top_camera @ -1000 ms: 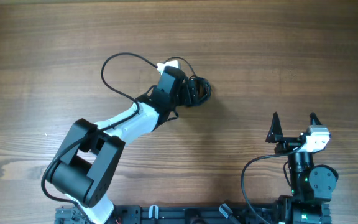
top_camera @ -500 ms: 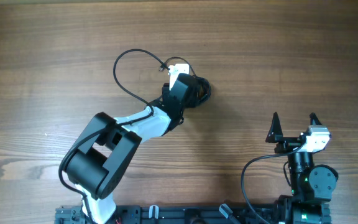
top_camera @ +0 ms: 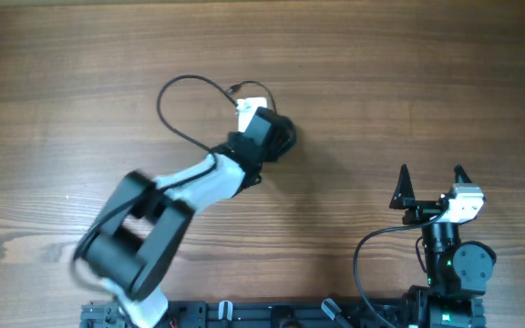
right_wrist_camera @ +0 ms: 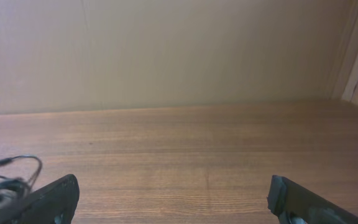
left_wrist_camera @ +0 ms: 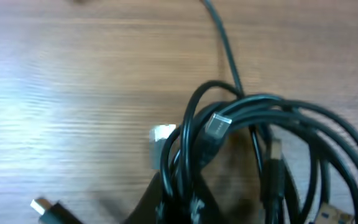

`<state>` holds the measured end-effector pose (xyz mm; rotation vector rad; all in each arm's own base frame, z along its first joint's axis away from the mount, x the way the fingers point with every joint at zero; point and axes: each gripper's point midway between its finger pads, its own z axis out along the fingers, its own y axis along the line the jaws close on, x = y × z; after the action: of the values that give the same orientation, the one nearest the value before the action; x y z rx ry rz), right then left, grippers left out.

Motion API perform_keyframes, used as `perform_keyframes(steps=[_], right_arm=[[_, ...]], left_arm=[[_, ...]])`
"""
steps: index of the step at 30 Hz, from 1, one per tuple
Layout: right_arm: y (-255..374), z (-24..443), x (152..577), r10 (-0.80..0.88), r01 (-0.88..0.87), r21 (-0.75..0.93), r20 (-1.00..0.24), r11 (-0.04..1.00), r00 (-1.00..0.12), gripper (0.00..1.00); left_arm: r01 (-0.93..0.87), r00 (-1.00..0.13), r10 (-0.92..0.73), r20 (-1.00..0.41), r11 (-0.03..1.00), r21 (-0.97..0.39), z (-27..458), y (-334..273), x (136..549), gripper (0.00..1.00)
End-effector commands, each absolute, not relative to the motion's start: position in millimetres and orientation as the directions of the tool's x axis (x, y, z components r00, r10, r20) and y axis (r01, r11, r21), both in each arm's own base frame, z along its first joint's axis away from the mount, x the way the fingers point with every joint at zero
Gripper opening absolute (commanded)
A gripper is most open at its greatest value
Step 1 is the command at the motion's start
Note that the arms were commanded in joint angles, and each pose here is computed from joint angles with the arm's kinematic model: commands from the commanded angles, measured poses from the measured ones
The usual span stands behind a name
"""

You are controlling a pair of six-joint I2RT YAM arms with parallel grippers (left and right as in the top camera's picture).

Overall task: Untangle cables
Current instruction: 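Lower the left gripper and grasp the black cable bundle, then lift the cable bundle with the left gripper toward center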

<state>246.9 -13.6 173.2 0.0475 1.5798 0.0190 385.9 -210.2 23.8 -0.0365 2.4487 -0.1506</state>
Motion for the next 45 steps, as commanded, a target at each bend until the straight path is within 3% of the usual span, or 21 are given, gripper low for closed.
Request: perform_keyframes(steps=[1,2,3,4,5,10,11,12,13,17,22,25,30,35,45], right_arm=[[-15,174,247,0.055,0.030,0.055,-0.998,0.998,-0.004,1.00],[-15,174,247,0.056,0.031,0.056,-0.998,0.998,-0.004,1.00],[-15,174,247,0.056,0.031,0.056,-0.998,0.998,-0.004,1.00],[-15,174,247,0.056,0.031,0.056,-0.998,0.998,-0.004,1.00],[-15,174,247,0.056,0.031,0.056,-0.998,0.998,-0.004,1.00],[-15,174,247,0.055,0.031,0.055,-0.998,0.998,-0.004,1.00],[-15,174,247,0.055,0.031,0.055,-0.998,0.998,-0.004,1.00],[-15,174,247,0.055,0.031,0.055,-0.998,0.998,-0.004,1.00],[-15,174,247,0.056,0.031,0.056,-0.998,0.998,-0.004,1.00],[-15,174,247,0.055,0.031,0.055,-0.998,0.998,-0.004,1.00],[-15,174,247,0.056,0.031,0.055,-0.998,0.998,-0.005,1.00],[-15,174,247,0.056,0.031,0.056,-0.998,0.998,-0.004,1.00],[-15,174,247,0.056,0.031,0.056,-0.998,0.998,-0.005,1.00],[-15,174,247,0.055,0.031,0.055,-0.998,0.998,-0.004,1.00],[-15,174,247,0.056,0.031,0.056,-0.998,0.998,-0.005,1.00]], left_arm=[[-0.318,-0.652,-0.504,-0.567,0.860,-0.400,101,-188,372,0.04],[-0.490,-0.589,-0.674,-0.446,0.737,-0.466,104,-176,352,0.06],[-0.567,-0.558,-0.740,-0.376,0.671,-0.478,105,-171,338,0.37],[-0.580,-0.572,-0.741,-0.352,0.668,-0.466,105,-170,329,0.89],[-0.576,-0.586,-0.727,-0.357,0.684,-0.447,103,-168,326,0.99],[-0.339,-0.754,-0.438,-0.490,0.898,-0.281,101,-166,325,0.99],[-0.289,-0.775,-0.378,-0.507,0.925,-0.248,101,-166,325,0.93],[-0.248,-0.789,-0.330,-0.519,0.943,-0.222,101,-166,325,0.78],[-0.181,-0.807,-0.249,-0.536,0.967,-0.177,101,-166,325,0.71],[-0.009,-0.859,-0.042,-0.510,0.998,-0.068,83,-166,324,0.71],[0.006,-0.919,-0.067,-0.388,0.983,-0.184,48,-179,327,0.77],[0.064,-0.921,-0.028,-0.388,0.973,-0.222,34,-189,338,0.70],[0.198,-0.909,0.147,-0.389,0.976,-0.094,10,-178,341,0.68],[0.183,-0.898,0.128,-0.420,0.979,-0.093,13,-174,351,0.60],[0.122,-0.894,0.038,-0.446,0.979,-0.161,53,-167,362,0.64]])
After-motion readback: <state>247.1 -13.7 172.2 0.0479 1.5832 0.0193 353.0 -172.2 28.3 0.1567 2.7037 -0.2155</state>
